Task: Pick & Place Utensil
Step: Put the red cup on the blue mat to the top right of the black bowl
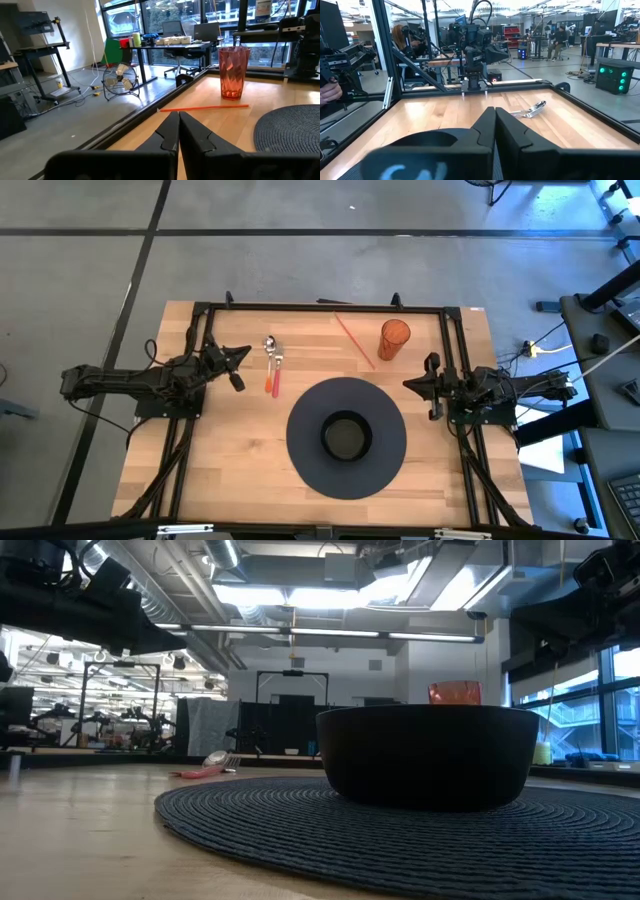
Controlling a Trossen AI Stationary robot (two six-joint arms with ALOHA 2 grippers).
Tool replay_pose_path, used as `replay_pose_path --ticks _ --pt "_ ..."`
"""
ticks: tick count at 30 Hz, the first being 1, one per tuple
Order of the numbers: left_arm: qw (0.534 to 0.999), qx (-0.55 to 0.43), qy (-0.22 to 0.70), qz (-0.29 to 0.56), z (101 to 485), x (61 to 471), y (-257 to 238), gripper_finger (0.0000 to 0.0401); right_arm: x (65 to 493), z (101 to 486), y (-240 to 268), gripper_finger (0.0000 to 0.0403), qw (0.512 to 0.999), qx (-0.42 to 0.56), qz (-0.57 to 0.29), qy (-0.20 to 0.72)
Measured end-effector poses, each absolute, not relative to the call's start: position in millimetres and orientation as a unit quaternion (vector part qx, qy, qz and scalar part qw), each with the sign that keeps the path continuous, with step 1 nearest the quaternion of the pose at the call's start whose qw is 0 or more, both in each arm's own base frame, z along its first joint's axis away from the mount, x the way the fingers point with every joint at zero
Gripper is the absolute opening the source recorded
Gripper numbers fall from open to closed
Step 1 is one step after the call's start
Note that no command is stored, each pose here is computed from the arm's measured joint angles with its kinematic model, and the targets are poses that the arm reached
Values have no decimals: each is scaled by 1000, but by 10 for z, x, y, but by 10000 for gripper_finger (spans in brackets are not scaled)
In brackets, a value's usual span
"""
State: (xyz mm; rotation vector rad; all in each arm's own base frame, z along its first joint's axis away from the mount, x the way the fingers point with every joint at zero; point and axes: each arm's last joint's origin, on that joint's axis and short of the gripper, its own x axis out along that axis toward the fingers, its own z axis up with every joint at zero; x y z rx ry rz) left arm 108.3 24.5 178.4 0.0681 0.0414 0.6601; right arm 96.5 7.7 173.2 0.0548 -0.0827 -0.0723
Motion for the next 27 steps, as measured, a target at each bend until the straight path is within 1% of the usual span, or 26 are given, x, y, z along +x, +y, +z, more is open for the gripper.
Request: replay_pose_path --ticks 27 --pt "945 34 21 324 1782 1083 245 5 964 1742 70 11 997 31 -48 -47"
